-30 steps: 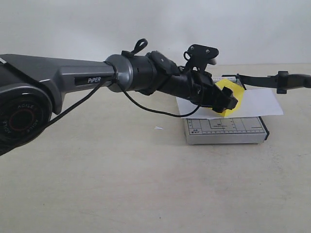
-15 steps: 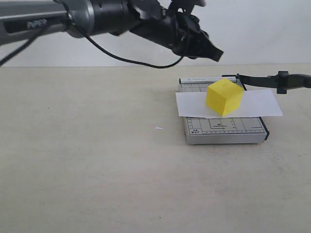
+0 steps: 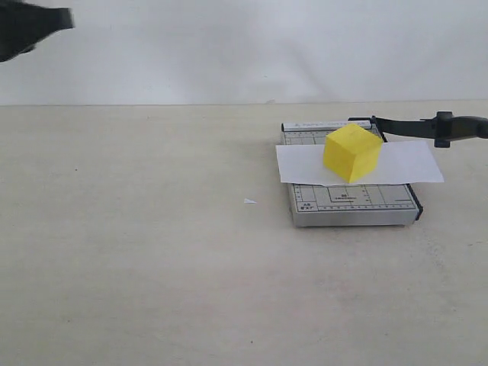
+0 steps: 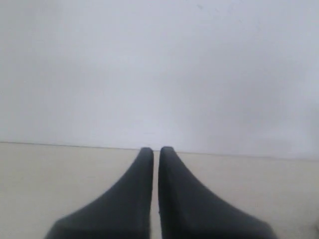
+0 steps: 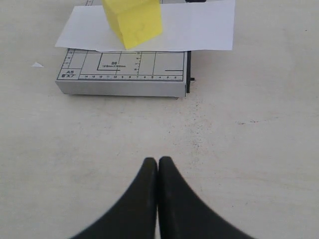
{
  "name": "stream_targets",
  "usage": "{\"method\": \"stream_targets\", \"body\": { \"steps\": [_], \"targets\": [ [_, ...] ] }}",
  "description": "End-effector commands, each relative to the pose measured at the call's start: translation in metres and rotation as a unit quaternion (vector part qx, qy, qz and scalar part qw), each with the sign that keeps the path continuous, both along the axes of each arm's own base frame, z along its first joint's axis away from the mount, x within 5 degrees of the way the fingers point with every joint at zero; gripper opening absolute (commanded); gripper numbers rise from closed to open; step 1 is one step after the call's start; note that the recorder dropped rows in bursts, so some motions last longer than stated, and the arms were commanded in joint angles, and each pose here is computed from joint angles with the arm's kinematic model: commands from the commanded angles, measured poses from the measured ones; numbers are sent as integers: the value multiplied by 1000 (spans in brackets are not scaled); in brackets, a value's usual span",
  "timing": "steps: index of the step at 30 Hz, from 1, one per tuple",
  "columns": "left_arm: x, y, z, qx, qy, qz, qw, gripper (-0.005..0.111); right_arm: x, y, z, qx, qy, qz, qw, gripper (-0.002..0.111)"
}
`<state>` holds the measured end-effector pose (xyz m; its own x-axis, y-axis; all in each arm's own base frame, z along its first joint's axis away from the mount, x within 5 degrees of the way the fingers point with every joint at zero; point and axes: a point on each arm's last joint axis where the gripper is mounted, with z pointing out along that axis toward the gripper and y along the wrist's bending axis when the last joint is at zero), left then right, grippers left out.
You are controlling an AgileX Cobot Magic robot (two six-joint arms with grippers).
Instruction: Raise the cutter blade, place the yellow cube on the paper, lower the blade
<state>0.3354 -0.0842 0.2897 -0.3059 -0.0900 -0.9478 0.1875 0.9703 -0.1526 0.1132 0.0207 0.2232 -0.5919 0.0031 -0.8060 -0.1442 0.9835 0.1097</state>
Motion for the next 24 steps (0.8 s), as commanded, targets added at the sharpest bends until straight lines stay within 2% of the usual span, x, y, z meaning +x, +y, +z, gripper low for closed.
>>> {"method": "stream_targets", "body": {
  "steps": [1,3,5,8,14,17,20,24],
  "targets": [
    [-48,65,-20,3,1,91,996,4,1,0,1,0,-1,1,1000,0],
    [-75,91,-19,21,10,130,991,4,1,0,1,0,-1,1,1000,0],
    [-106,103,-7,44,-23,151,987,4,1,0,1,0,-1,1,1000,0],
    [-153,103,18,60,-63,155,984,4,1,0,1,0,-1,1,1000,0],
    [-237,94,36,58,-156,153,974,4,1,0,1,0,-1,1,1000,0],
    [-267,90,25,67,-168,150,972,4,1,0,1,0,-1,1,1000,0],
    [-285,88,-1,85,-133,146,977,4,1,0,2,0,-3,1,1000,0],
    [-294,88,-33,59,-111,150,981,4,1,0,2,0,-4,0,1000,0]
  ]
}}
